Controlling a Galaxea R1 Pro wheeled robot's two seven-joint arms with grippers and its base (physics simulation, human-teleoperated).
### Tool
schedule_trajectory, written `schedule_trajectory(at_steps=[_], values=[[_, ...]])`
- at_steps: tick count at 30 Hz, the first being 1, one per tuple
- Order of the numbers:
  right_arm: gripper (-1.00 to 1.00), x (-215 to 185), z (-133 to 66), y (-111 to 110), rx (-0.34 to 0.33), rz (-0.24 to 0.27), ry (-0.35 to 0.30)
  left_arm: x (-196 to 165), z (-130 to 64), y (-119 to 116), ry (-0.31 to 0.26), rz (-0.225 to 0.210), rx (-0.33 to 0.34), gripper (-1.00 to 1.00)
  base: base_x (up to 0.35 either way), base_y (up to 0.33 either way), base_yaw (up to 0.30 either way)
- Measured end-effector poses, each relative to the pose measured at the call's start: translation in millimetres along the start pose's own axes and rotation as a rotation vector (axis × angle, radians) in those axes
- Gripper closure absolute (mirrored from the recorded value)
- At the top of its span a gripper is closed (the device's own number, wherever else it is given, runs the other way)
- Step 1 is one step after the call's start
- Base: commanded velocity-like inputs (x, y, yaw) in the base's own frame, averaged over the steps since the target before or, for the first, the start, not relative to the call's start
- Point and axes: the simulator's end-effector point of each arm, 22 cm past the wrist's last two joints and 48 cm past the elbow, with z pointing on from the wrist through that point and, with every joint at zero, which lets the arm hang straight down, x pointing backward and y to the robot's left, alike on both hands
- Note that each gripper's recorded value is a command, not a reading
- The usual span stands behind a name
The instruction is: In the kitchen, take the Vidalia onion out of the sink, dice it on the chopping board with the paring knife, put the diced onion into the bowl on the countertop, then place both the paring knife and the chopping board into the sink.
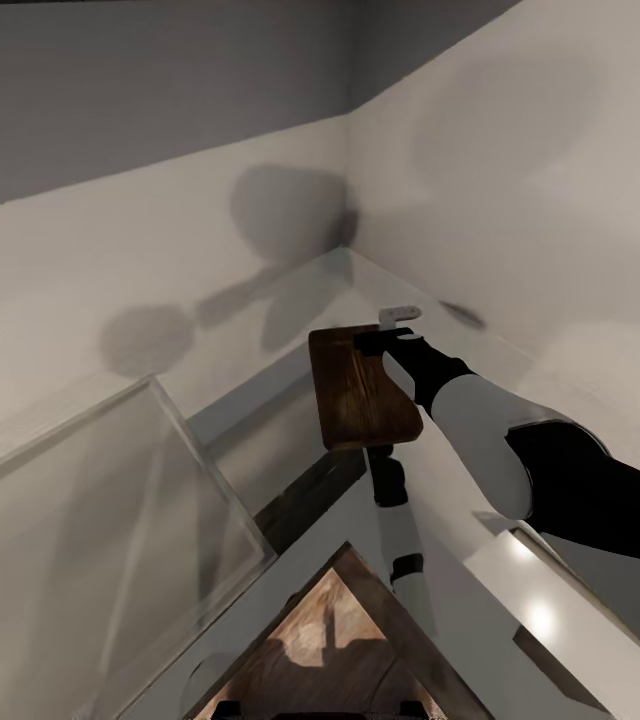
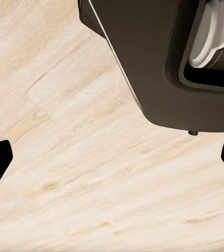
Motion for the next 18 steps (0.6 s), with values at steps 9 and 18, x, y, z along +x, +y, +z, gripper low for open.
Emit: schedule_trajectory(at_steps=[9,18], values=[[-1.0,1.0,5.1,0.2,0.0,0.003,-0.006,4.9,-1.3,0.4,0.014,-0.001,-0.001,-1.0,0.0,0.0,0.0],[-1.0,0.4,10.5,0.8,-0.002,0.007,-0.015,9.6,-2.8,0.8,0.028,-0.001,-0.003,-1.0,0.0,0.0,0.0]])
